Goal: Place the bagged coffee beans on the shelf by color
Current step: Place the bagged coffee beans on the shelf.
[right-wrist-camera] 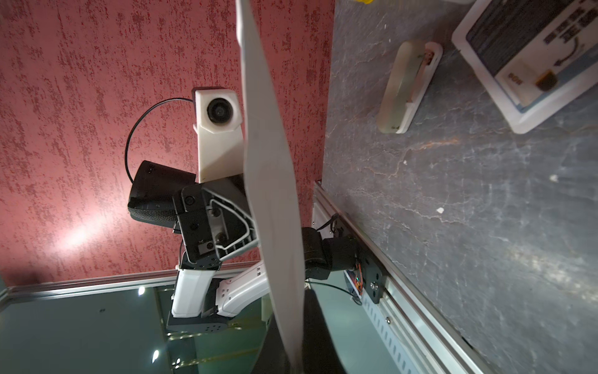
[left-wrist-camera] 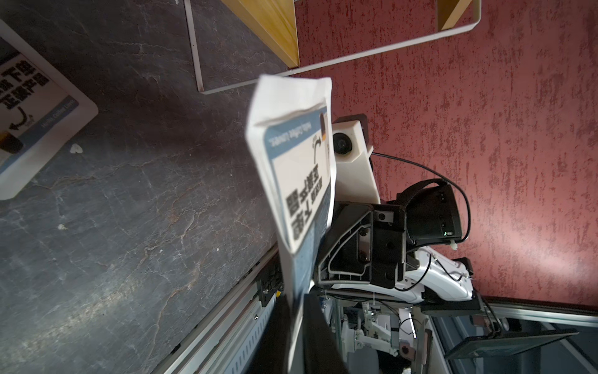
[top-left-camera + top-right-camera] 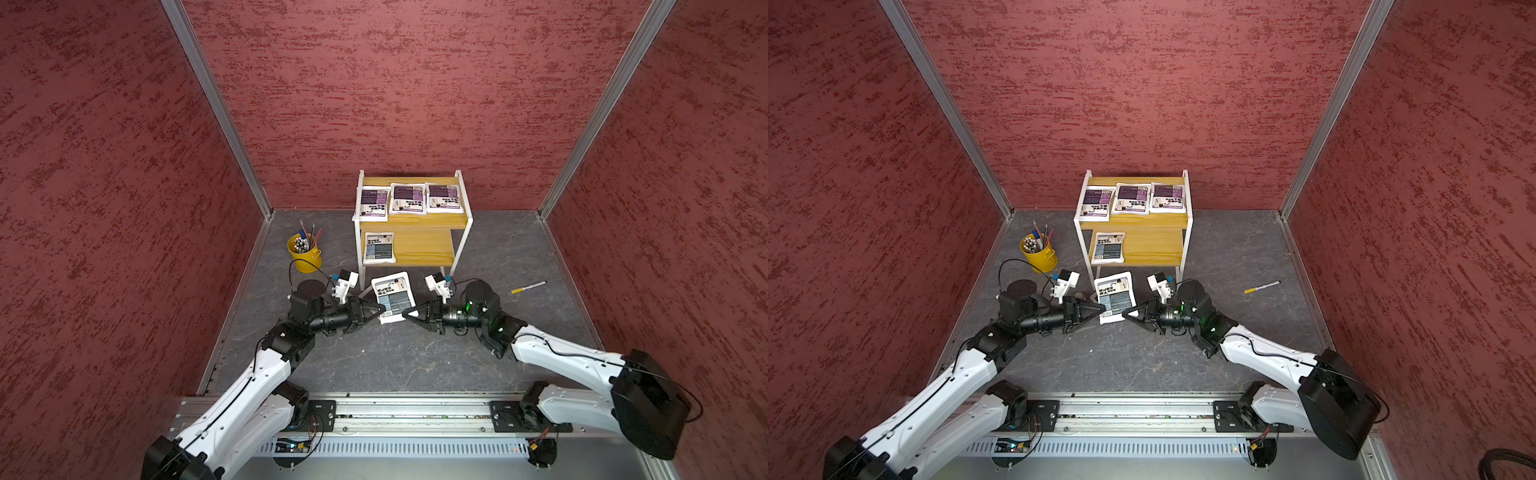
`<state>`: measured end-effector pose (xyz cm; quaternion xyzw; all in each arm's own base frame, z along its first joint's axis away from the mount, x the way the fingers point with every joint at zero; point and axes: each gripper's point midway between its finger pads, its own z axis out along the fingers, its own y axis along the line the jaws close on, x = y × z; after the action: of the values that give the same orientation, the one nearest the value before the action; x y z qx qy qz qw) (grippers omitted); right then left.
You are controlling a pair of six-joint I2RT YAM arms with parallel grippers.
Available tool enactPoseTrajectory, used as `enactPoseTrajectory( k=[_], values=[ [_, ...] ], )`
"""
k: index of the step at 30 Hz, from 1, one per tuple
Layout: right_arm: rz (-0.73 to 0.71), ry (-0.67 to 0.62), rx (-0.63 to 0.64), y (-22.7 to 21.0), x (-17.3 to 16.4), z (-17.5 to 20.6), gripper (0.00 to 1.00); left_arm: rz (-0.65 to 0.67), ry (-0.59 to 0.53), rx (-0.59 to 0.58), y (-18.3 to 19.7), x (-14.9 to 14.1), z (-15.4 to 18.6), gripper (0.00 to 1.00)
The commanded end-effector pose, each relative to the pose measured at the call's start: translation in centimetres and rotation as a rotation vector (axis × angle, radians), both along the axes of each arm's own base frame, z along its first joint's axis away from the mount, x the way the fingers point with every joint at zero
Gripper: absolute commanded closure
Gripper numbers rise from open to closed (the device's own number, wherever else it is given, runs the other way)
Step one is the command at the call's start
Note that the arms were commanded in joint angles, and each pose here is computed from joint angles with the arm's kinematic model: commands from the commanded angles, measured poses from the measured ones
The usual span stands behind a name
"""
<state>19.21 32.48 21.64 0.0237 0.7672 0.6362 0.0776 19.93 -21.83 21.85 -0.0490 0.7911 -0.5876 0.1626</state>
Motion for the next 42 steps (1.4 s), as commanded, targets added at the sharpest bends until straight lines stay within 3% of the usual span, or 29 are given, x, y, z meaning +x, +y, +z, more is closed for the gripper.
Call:
enactPoseTrajectory(
  k=[1,3,4,5,6,20,30,42],
  values=[
    [-0.079,-0.073,-0.021,-0.6,1.0,1.7,1.00,0.004,-0.027,0.005,0.5,-0.1,0.4,0.68],
    [-0.112,-0.092,-0.042,-1.2,1.2,2.0,1.00,0.014,-0.025,0.009,0.9,-0.2,0.4,0.54],
    [-0.129,-0.102,-0.054,-1.5,1.4,2.2,1.00,0.019,-0.026,0.009,1.1,-0.2,0.5,0.41],
    [-0.150,-0.111,-0.070,-1.8,1.6,2.3,1.00,0.022,-0.027,0.008,1.3,-0.2,0.6,0.07],
    [-0.170,-0.126,-0.083,-2.1,1.8,2.6,1.00,0.031,-0.025,0.014,1.7,-0.2,0.6,0.00],
    [-0.343,-0.238,-0.268,-2.6,6.9,5.7,1.00,0.148,0.041,0.034,6.3,-1.5,-0.1,0.00],
    [-0.405,-0.261,-0.440,-2.6,11.1,4.3,1.00,0.144,0.038,0.056,6.6,-2.3,-0.3,0.00],
    [-0.413,-0.225,-0.495,-3.4,14.4,1.8,1.00,0.145,0.069,0.065,6.6,-2.3,-1.3,0.00]
  ],
)
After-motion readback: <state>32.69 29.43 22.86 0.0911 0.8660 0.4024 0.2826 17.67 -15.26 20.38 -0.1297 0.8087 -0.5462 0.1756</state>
